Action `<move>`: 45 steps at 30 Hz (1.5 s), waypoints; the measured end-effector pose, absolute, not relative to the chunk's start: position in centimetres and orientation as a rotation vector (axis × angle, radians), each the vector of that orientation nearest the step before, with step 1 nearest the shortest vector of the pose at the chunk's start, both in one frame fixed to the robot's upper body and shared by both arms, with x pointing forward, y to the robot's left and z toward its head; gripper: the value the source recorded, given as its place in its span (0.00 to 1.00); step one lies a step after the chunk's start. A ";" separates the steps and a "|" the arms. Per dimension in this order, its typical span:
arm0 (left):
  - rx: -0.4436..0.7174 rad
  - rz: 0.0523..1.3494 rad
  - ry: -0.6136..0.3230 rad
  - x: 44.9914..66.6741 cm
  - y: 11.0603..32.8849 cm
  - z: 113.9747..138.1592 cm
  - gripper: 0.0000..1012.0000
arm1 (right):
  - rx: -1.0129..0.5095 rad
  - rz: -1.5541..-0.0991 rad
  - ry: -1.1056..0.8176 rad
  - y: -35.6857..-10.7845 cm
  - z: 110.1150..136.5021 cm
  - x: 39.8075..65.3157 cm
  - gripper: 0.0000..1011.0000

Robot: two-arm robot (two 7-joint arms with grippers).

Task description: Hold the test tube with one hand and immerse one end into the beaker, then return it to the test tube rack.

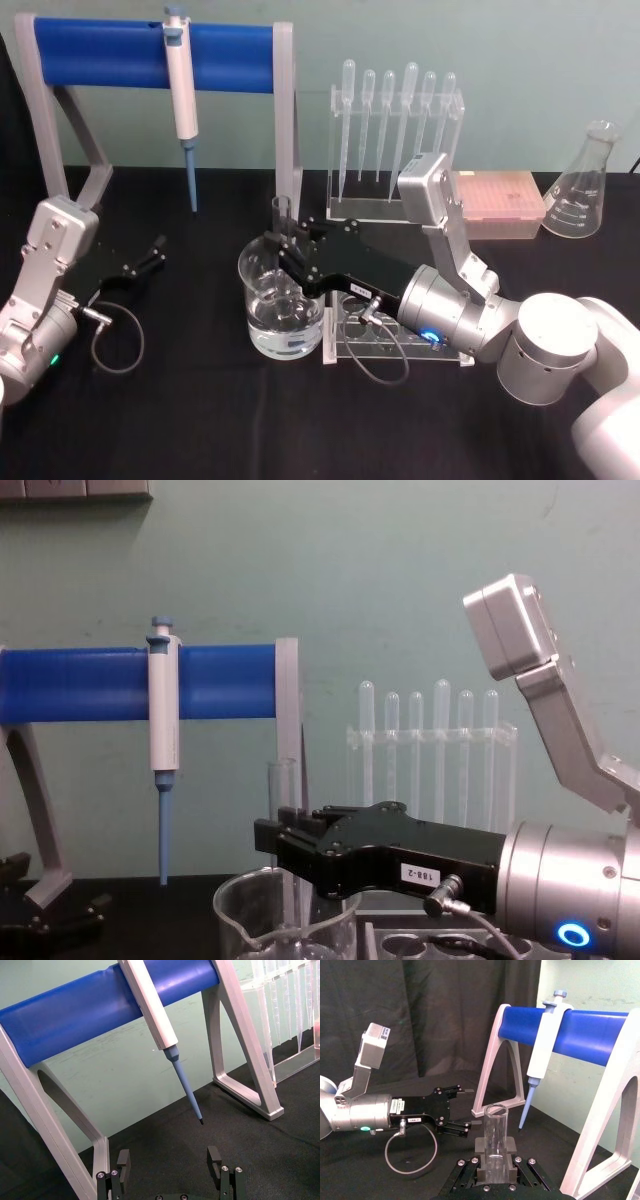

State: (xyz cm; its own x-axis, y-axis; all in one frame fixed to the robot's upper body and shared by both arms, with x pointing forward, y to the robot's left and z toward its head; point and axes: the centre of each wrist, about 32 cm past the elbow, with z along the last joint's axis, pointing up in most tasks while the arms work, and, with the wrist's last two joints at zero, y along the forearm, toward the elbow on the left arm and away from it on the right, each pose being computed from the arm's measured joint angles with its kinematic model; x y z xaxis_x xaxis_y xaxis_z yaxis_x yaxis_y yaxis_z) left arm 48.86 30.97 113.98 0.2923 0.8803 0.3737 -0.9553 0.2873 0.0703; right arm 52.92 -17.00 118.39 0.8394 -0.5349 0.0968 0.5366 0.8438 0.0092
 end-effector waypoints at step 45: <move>0.304 1.248 -0.285 48.9 31.0 114.0 0.99 | 0.012 -0.706 -0.225 -24.1 127.3 47.5 0.22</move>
